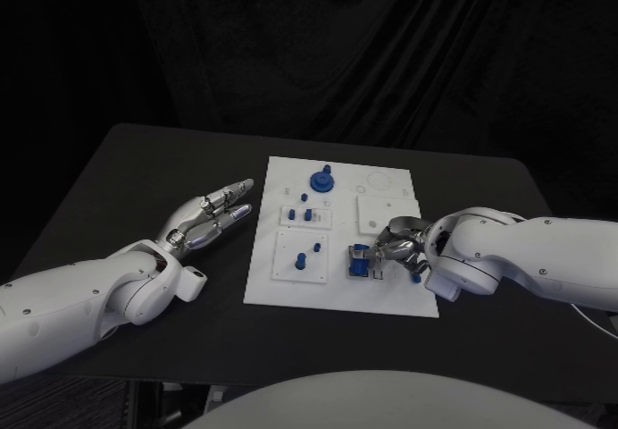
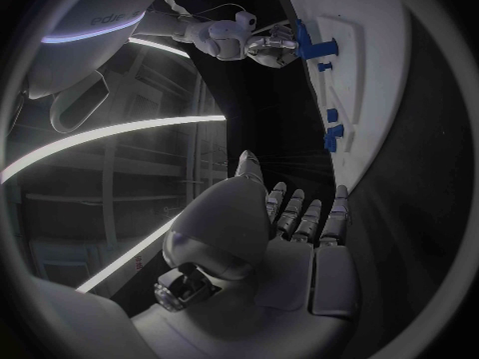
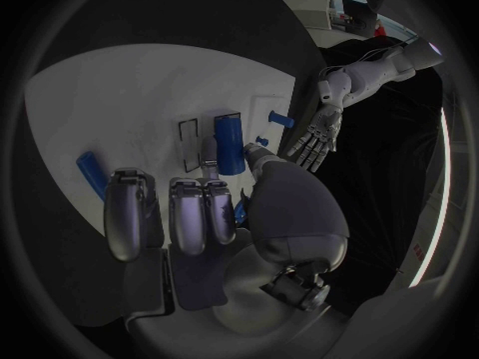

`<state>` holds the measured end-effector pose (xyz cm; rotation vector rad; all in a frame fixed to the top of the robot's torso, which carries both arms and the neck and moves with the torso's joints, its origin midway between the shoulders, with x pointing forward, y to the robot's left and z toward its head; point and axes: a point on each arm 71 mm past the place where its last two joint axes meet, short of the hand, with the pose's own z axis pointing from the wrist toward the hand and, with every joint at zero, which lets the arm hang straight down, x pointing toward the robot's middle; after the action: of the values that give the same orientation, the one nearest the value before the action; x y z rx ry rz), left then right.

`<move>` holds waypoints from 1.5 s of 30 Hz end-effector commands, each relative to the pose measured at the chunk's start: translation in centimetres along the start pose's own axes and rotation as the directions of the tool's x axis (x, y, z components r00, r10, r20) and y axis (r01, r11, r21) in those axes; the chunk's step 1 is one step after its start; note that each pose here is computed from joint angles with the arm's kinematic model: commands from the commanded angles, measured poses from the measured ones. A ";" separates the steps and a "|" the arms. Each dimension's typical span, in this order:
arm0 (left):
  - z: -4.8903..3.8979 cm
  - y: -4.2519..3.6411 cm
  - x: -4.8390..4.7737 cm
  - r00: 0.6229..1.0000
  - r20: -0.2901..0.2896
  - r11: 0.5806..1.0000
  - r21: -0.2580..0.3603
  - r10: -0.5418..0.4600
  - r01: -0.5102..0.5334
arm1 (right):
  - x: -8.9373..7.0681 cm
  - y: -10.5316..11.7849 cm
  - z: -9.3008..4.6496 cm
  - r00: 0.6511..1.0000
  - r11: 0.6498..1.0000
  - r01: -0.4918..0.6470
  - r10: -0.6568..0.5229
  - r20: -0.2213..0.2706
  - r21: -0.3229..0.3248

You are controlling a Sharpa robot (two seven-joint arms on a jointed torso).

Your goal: Assemble the parts on the task board

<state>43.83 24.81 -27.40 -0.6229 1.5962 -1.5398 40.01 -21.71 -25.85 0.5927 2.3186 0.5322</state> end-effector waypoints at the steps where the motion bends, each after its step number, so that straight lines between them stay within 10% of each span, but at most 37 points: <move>1: -0.03 -0.54 0.18 1.000 -0.009 0.997 0.080 -0.013 0.013 | -0.1 0.1 -0.2 0.999 0.999 -0.013 0.015 0.030 -0.041; 16: -0.39 -0.38 0.03 1.000 -0.005 0.997 0.076 -0.013 0.013 | -1.1 0.5 -2.9 0.964 0.965 0.143 -0.086 0.253 -0.219; 27: -0.66 -0.20 -0.03 1.000 0.000 0.997 0.070 -0.012 0.012 | -0.8 0.7 -5.4 0.812 0.825 0.489 -0.310 0.495 -0.285; 35: -0.74 -0.16 -0.06 1.000 0.002 0.997 0.070 -0.012 0.011 | 0.7 0.5 -5.6 0.705 0.706 0.655 -0.440 0.557 -0.271; 45: -0.89 -0.10 -0.13 1.000 0.003 0.998 0.067 -0.012 0.012 | 1.8 0.3 -5.0 0.640 0.661 0.718 -0.505 0.578 -0.217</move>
<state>43.37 25.60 -27.89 -0.6397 1.6037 -1.5250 35.44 -21.54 -23.28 -0.2546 1.7238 0.5161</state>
